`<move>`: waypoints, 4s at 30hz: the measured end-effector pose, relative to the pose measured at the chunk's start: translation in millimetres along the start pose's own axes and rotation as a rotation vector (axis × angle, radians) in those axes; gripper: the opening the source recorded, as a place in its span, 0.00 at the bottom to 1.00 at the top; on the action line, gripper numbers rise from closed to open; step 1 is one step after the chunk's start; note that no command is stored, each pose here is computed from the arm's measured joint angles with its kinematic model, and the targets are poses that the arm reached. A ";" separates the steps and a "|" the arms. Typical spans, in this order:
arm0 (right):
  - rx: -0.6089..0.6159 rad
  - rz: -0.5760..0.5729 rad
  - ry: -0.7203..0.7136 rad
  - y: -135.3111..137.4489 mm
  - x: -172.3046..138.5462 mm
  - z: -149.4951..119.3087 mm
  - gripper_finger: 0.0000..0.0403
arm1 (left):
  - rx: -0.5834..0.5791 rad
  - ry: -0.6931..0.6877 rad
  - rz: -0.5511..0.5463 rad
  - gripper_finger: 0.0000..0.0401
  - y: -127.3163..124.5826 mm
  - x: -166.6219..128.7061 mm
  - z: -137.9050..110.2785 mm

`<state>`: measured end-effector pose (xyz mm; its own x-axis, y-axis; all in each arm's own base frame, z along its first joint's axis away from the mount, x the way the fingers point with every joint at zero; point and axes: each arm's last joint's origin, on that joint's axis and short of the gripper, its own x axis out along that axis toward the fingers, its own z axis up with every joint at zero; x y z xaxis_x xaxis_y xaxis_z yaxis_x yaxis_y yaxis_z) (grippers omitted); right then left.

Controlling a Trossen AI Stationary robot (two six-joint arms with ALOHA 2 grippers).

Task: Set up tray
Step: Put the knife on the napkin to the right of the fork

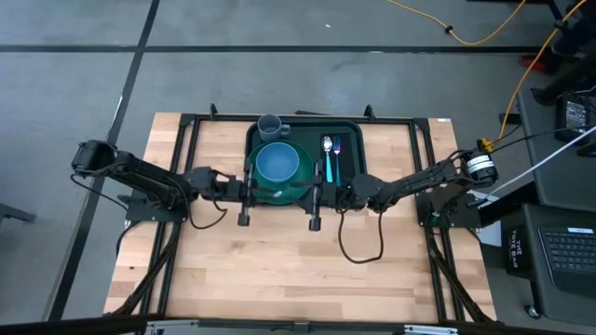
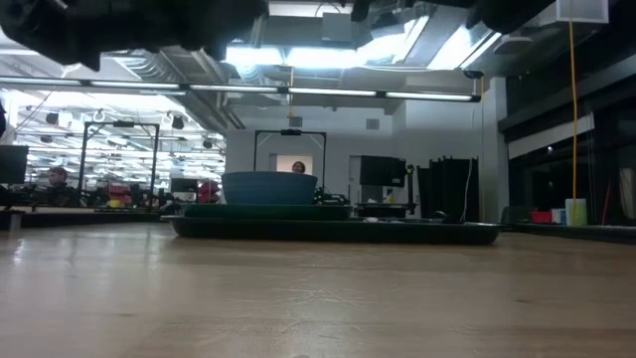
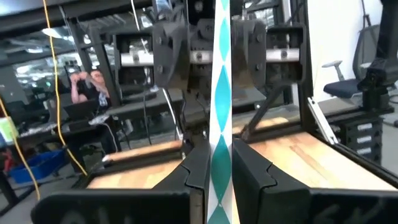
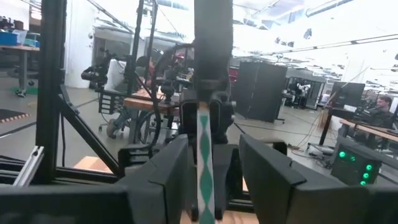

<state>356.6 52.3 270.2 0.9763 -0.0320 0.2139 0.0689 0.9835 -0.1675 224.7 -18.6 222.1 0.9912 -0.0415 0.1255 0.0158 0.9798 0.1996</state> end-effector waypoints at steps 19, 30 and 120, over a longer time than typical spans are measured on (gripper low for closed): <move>-0.005 0.029 0.001 1.0 0.0 -0.5 0.37 | 0.021 0.013 0.029 0.08 -2.5 29.9 -9.4; -0.045 0.035 0.021 1.4 -0.1 -2.5 0.37 | 0.038 -0.010 0.007 0.08 -2.4 34.4 -2.9; -0.090 0.072 -0.074 3.5 -1.5 8.3 0.07 | 0.107 -0.039 0.044 0.26 -11.9 26.4 13.7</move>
<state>353.7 57.3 277.2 0.9617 0.0552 0.2684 0.0201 0.9626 -0.2701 248.9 -34.0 236.4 0.9847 -0.0087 0.1741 -0.0438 0.9543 0.2955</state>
